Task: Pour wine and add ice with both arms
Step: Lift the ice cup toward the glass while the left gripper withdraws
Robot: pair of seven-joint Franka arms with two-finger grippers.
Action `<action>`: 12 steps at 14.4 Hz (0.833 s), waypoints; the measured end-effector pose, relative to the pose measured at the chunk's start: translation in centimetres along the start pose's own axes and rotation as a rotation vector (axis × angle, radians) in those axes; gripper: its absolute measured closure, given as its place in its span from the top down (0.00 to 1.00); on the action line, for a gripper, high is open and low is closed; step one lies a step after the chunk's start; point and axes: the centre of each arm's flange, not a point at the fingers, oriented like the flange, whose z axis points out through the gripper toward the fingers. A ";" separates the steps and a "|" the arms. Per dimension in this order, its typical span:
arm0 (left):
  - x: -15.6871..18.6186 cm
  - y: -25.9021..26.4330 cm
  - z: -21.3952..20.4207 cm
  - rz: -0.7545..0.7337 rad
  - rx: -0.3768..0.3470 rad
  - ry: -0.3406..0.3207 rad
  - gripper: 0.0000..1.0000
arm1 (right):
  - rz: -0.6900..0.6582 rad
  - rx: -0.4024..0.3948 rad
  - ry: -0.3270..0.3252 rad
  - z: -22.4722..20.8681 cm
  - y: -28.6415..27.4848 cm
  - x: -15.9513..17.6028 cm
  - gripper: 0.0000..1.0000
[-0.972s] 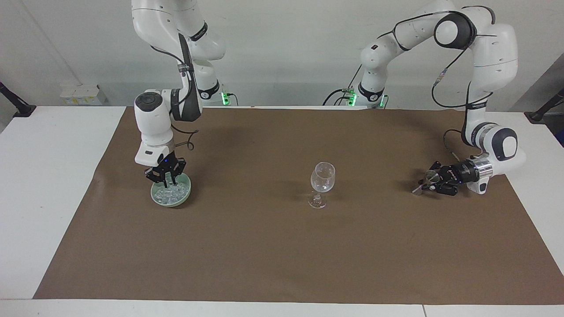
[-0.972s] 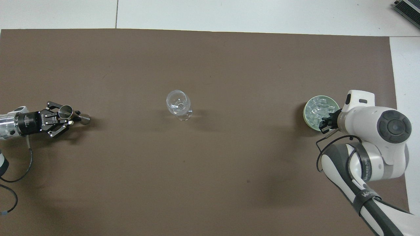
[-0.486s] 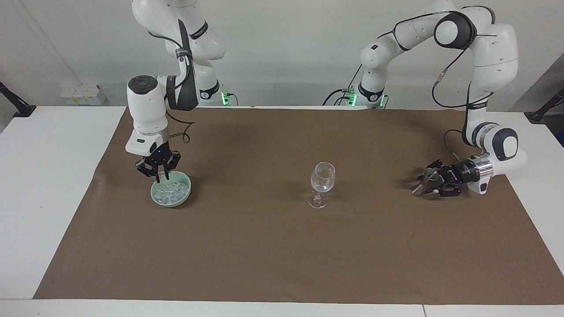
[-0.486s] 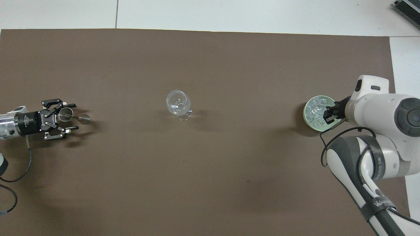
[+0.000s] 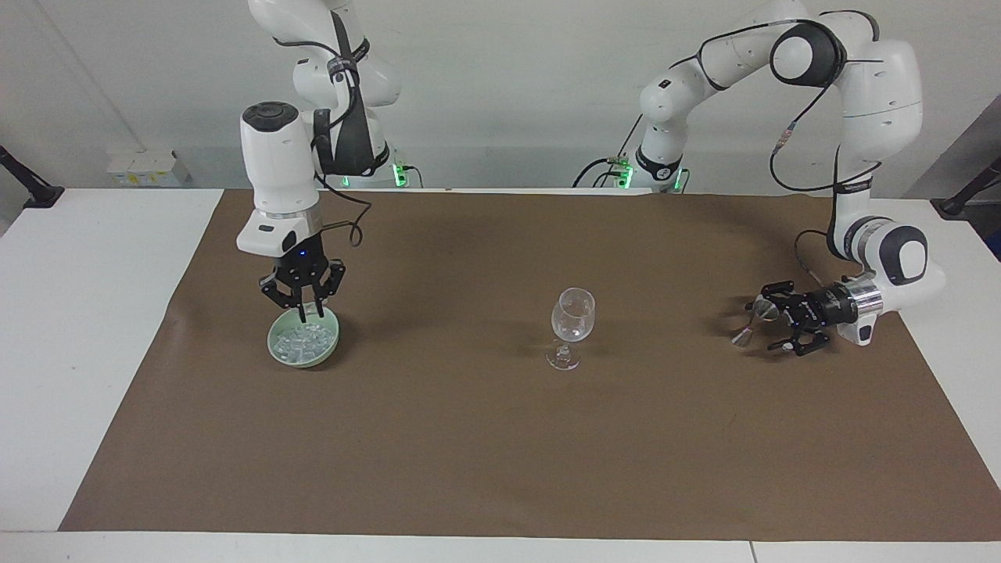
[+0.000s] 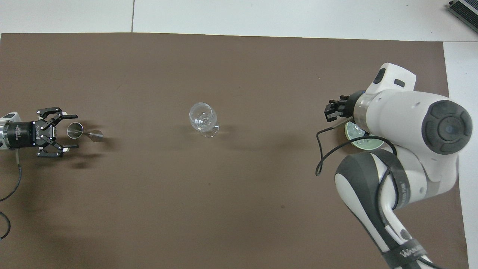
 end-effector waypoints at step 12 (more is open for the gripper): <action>-8.2 2.5 -5.4 0.143 0.139 0.304 1.00 | 0.643 0.308 0.093 -2.1 -19.2 7.8 0.26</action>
